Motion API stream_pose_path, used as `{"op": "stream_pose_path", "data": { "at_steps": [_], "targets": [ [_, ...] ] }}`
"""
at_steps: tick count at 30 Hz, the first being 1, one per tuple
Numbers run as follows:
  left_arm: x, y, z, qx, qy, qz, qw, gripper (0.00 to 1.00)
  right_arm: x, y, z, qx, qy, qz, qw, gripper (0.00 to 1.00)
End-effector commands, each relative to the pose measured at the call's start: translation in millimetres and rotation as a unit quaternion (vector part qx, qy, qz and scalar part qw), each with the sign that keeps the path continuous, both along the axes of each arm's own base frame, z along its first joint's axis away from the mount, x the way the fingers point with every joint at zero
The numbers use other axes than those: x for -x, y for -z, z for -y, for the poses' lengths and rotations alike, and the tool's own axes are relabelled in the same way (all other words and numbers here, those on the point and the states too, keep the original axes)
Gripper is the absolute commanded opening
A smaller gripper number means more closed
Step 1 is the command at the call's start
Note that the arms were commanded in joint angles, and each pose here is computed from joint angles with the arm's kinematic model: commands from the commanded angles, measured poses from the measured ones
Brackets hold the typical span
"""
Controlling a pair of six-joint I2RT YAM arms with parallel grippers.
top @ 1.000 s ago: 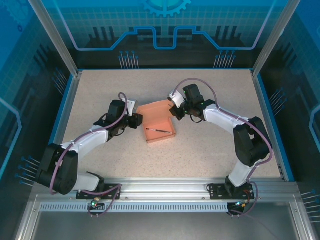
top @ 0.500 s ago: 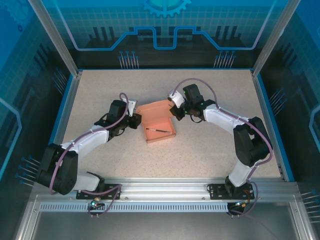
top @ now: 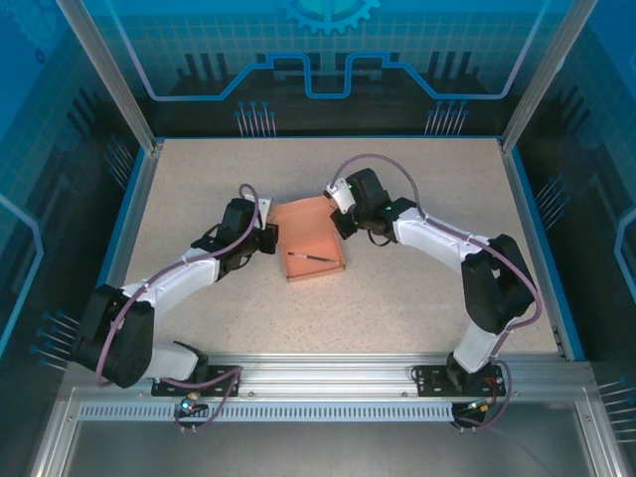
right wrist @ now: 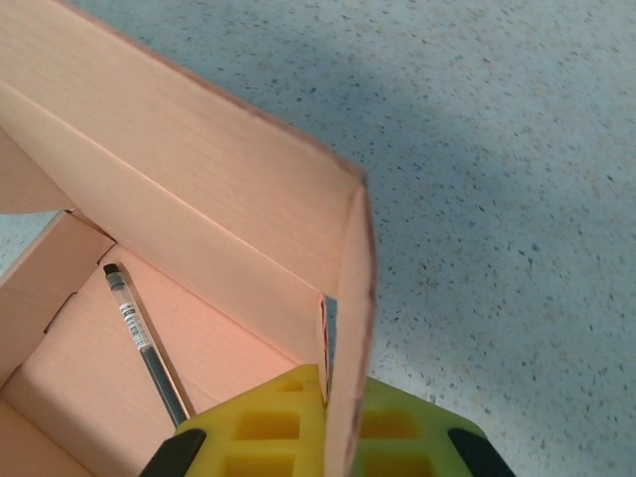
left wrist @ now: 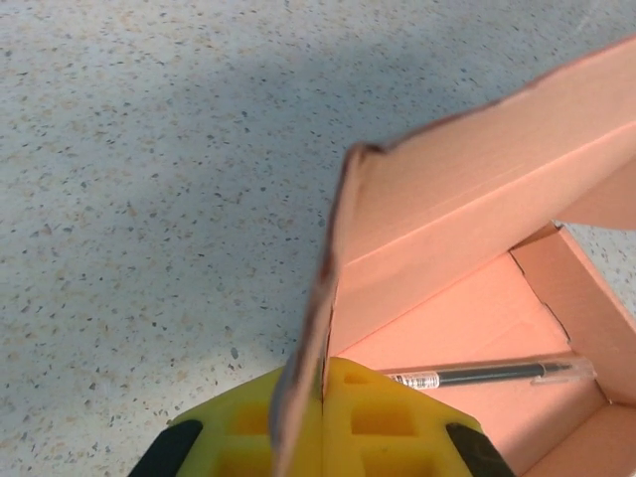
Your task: Fold the paper box
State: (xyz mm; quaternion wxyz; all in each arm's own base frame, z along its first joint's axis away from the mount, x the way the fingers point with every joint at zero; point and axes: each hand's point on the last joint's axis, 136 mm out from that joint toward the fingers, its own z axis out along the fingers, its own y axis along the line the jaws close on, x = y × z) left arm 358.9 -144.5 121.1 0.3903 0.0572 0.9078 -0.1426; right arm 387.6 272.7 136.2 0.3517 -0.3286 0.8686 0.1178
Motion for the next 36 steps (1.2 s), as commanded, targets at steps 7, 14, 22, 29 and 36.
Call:
{"op": "stream_pose_path", "data": {
  "at_steps": [7, 14, 22, 29, 36],
  "targets": [
    [-17.5, -26.4, 1.9, 0.049, -0.074, 0.024, 0.996, 0.00, -4.5, -0.6, -4.6, 0.056, 0.115, 0.010, 0.992, 0.00],
    [-26.2, -33.4, -3.8, 0.056, -0.121, 0.034, 0.990, 0.00, -13.9, -3.9, -1.1, 0.054, 0.172, 0.023, 0.983, 0.00],
    [-40.5, -31.8, -2.5, 0.067, -0.164, 0.041, 0.983, 0.00, -27.6, -2.9, 0.9, 0.037, 0.221, 0.036, 0.974, 0.00],
    [-45.4, -34.3, -7.8, 0.073, -0.214, 0.062, 0.972, 0.00, -35.3, -2.6, 1.5, 0.026, 0.245, 0.044, 0.968, 0.00],
    [-45.0, -30.2, -7.7, 0.058, -0.251, 0.072, 0.964, 0.00, -38.4, -3.1, 1.6, -0.002, 0.262, 0.044, 0.964, 0.00]
  ]
}}
